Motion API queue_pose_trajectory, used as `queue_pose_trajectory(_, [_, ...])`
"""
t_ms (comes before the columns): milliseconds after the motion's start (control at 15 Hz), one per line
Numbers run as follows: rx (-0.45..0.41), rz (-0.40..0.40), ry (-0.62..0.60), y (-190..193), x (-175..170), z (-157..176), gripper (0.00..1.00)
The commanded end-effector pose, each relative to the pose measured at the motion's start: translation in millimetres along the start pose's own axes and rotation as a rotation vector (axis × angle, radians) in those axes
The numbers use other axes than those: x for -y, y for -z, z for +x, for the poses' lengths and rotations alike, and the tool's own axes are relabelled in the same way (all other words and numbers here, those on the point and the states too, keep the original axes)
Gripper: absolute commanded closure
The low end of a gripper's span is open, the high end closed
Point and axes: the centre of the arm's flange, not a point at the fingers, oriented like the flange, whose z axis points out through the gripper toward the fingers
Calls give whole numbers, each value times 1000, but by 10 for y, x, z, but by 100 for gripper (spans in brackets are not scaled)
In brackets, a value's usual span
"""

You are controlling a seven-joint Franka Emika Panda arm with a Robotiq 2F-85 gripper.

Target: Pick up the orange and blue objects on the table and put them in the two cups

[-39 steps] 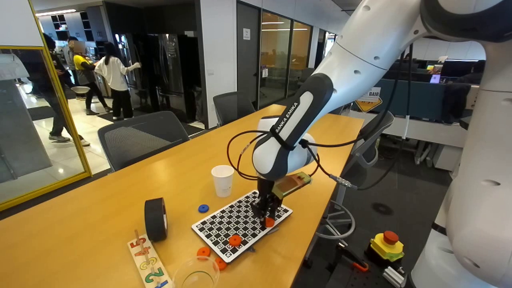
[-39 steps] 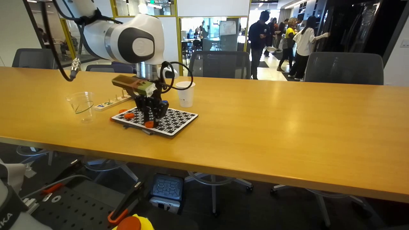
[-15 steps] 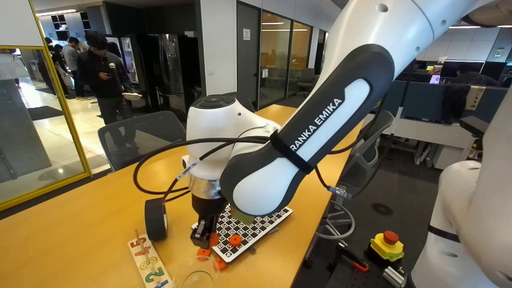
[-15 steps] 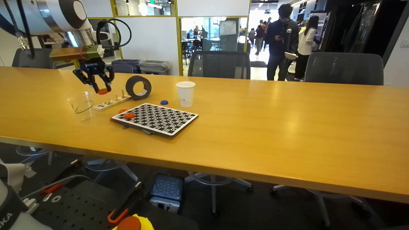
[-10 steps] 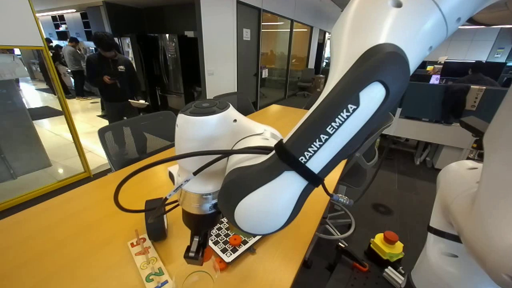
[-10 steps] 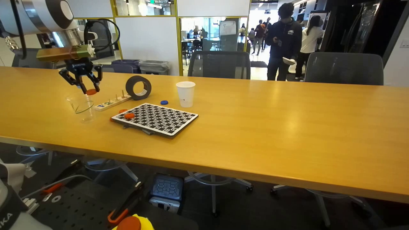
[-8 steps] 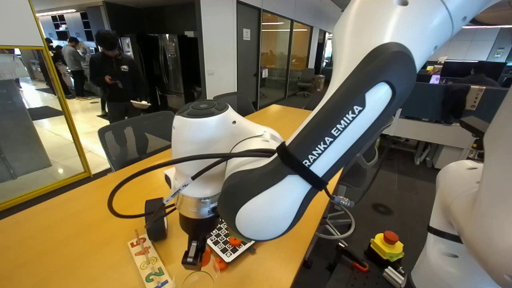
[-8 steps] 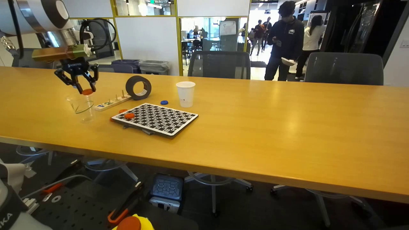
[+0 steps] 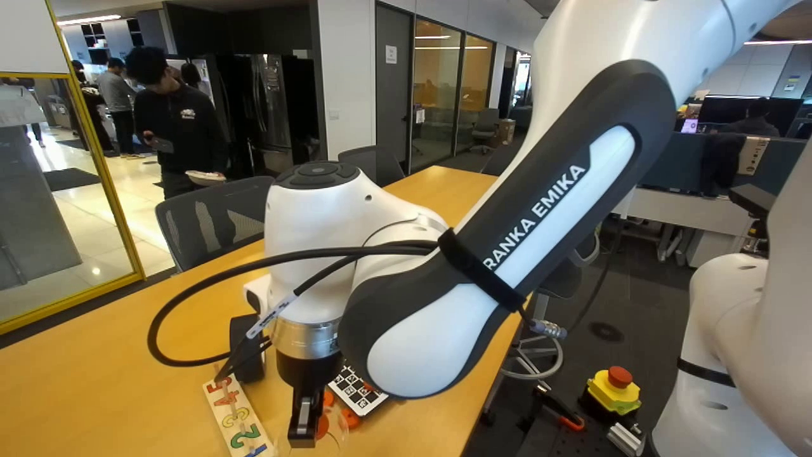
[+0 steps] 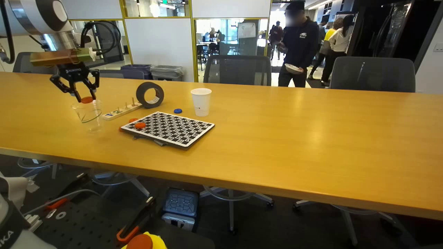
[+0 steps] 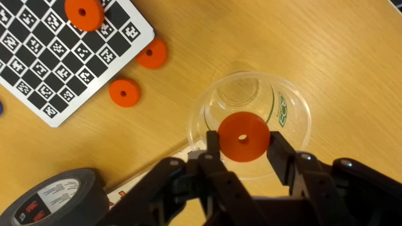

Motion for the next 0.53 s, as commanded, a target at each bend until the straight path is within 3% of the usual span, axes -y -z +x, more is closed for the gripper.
queue_pose_trajectory(0, [-19,41,38,83,-22,22,77])
queue_pose_trajectory(133, [-18,60,41,76,-37,22,30])
queue_pose_trajectory(267, [-19,75,46,76,-52,20,26])
queue_pose_trajectory(467, [-7,42,77,91,-79,-8,5])
